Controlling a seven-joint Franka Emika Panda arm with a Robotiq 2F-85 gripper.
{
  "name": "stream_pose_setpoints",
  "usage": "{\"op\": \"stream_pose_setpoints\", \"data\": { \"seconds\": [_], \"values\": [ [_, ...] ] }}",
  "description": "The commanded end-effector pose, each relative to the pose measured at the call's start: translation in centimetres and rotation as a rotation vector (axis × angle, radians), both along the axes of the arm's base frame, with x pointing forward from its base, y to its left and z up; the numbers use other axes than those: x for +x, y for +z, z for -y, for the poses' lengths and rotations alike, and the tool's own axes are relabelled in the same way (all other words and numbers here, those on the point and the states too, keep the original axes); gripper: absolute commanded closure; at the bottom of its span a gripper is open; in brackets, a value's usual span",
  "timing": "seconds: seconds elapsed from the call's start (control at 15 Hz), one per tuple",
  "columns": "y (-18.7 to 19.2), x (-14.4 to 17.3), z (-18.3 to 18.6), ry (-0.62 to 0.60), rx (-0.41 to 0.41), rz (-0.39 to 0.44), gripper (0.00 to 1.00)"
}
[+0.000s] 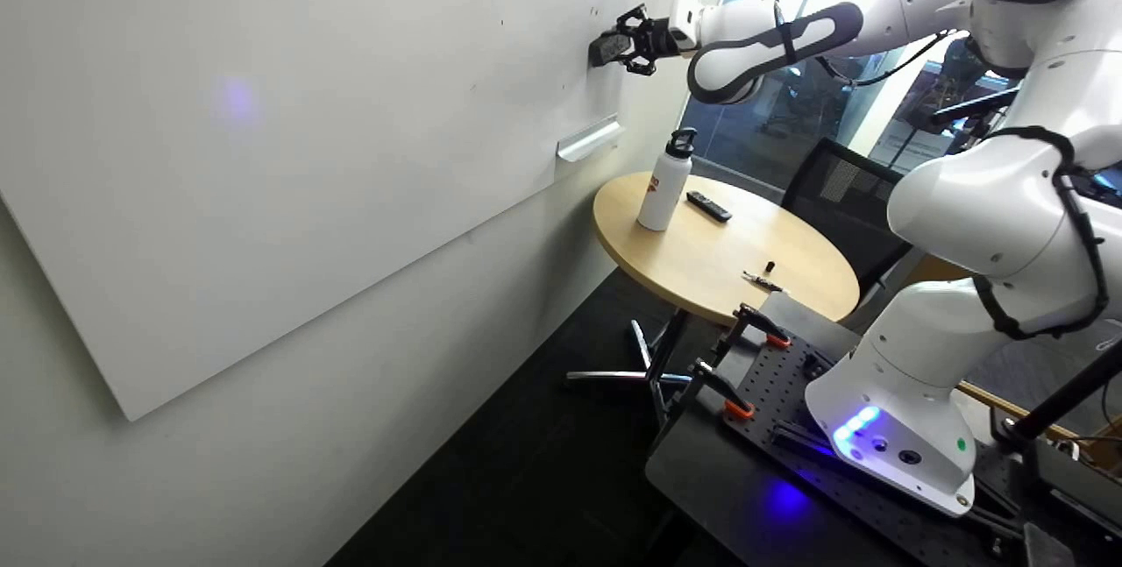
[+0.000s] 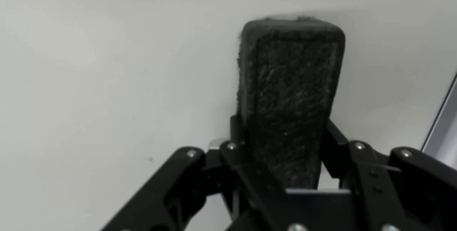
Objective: Take the eraser and erase the writings on the whiteboard
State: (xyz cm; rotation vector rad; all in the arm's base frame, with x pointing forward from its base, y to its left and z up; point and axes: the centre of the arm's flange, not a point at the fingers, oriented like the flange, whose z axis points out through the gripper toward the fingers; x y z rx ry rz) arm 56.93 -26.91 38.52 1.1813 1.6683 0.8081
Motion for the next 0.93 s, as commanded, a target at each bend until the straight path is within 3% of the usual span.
{"op": "stream_pose_setpoints", "data": {
  "seconds": [0.0, 0.4, 0.87],
  "values": [
    [-1.3, 3.4, -0.8, -0.016, 0.003, 0.008, 0.73],
    [1.3, 2.6, -4.1, 0.073, 0.023, 0.057, 0.73],
    [4.7, 0.6, -13.2, 0.302, 0.012, 0.112, 0.73]
  ]
}}
